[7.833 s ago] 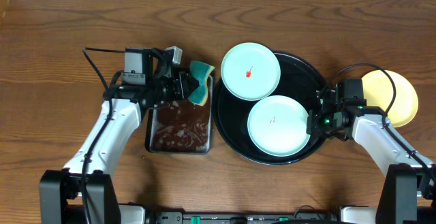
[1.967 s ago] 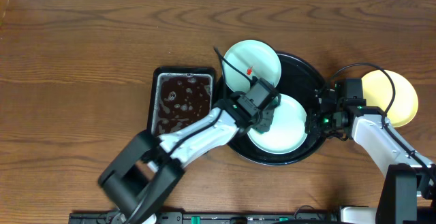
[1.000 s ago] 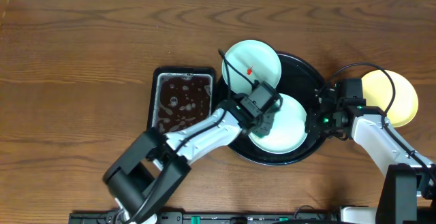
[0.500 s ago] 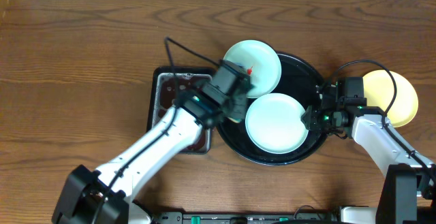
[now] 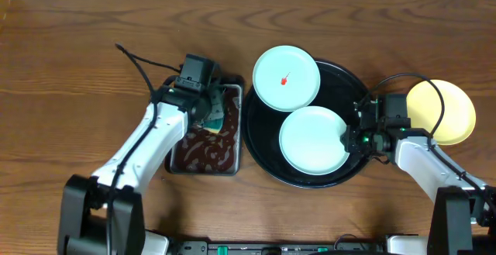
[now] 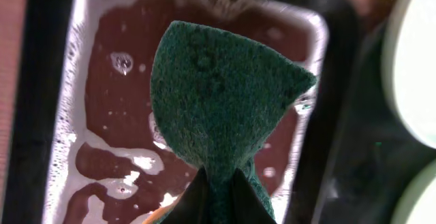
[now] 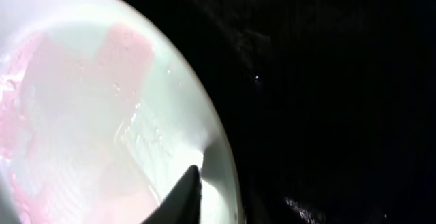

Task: Clean dirty plates on tray and stack at the side
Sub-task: 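Return the sponge to the soapy tray with the left gripper, then tilt the pale green plate upward with the right gripper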

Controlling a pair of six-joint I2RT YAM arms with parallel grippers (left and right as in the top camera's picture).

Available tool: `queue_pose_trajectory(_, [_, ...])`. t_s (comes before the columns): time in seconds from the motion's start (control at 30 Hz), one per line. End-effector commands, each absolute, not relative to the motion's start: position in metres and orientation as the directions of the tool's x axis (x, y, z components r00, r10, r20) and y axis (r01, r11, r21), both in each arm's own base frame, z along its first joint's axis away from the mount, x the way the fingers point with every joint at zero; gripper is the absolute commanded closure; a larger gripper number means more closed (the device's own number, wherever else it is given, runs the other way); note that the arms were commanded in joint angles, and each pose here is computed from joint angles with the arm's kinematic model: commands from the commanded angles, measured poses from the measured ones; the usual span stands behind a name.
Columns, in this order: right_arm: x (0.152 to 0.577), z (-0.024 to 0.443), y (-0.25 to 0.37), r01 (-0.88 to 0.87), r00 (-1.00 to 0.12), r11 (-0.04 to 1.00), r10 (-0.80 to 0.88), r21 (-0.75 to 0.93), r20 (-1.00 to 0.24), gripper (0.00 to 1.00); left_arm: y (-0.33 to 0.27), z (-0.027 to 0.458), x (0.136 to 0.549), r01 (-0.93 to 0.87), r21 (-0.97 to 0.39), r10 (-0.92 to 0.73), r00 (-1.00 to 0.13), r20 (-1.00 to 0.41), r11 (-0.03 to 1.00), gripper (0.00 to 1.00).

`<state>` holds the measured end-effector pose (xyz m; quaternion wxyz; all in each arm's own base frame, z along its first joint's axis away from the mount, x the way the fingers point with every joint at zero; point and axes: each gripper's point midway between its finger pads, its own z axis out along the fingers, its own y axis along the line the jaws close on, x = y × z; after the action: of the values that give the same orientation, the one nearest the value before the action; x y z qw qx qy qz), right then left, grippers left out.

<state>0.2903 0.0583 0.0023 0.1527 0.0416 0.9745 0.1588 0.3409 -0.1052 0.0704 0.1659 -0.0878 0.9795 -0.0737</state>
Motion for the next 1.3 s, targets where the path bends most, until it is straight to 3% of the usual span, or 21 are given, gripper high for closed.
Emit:
queue_pose_trajectory(0.0, [0.281, -0.006, 0.063, 0.038, -0.958, 0.945, 0.126, 0.324, -0.256, 0.93, -0.102, 0.050, 0.338, -0.135, -0.138, -0.169, -0.947, -0.274, 0.981, 0.92])
queue_pose_trajectory(0.07, [0.281, -0.006, 0.062, 0.038, -0.958, 0.946, 0.126, 0.321, -0.259, 0.99, -0.104, 0.043, 0.338, -0.121, -0.132, -0.152, -0.954, -0.260, 0.984, 0.92])
queue_pose_trajectory(0.27, [0.283, -0.005, 0.062, 0.036, -0.956, 0.946, 0.126, 0.321, -0.265, 0.99, -0.122, 0.022, 0.338, -0.032, -0.196, -0.075, -0.975, -0.212, 0.980, 0.90])
queue_pose_trajectory(0.37, [0.283, -0.005, 0.062, 0.036, -0.956, 0.946, 0.126, 0.321, -0.264, 0.99, -0.120, 0.014, 0.336, -0.038, -0.187, -0.074, -0.978, -0.193, 0.982, 0.38])
queue_pose_trajectory(0.4, [0.283, -0.005, 0.062, 0.036, -0.956, 0.946, 0.126, 0.321, -0.265, 0.99, -0.120, 0.012, 0.336, -0.039, -0.185, -0.074, -0.979, -0.188, 0.982, 0.28])
queue_pose_trajectory(0.47, [0.284, -0.004, 0.062, 0.034, -0.955, 0.946, 0.126, 0.322, -0.269, 0.99, -0.120, 0.012, 0.335, -0.039, -0.184, -0.073, -0.980, -0.185, 0.982, 0.24])
queue_pose_trajectory(0.7, [0.290, 0.015, 0.060, 0.022, -0.940, 0.949, 0.127, 0.315, -0.316, 0.99, -0.120, 0.012, 0.335, -0.039, -0.184, -0.074, -0.980, -0.185, 0.982, 0.28])
queue_pose_trajectory(0.9, [0.297, 0.040, 0.042, 0.028, -0.908, 0.977, 0.113, 0.212, -0.403, 0.99, -0.120, 0.011, 0.333, -0.041, -0.182, -0.073, -0.981, -0.177, 0.983, 0.91])
queue_pose_trajectory(1.23, [0.315, 0.094, 0.011, 0.072, -0.790, 0.996, 0.094, 0.060, -0.606, 0.99, -0.120, 0.014, 0.334, -0.033, -0.182, -0.067, -0.981, -0.184, 0.983, 0.92])
queue_pose_trajectory(1.27, [0.316, 0.100, 0.009, 0.067, -0.777, 0.996, 0.084, 0.051, -0.624, 0.99, -0.120, 0.016, 0.334, -0.029, -0.182, -0.064, -0.980, -0.189, 0.983, 0.83])
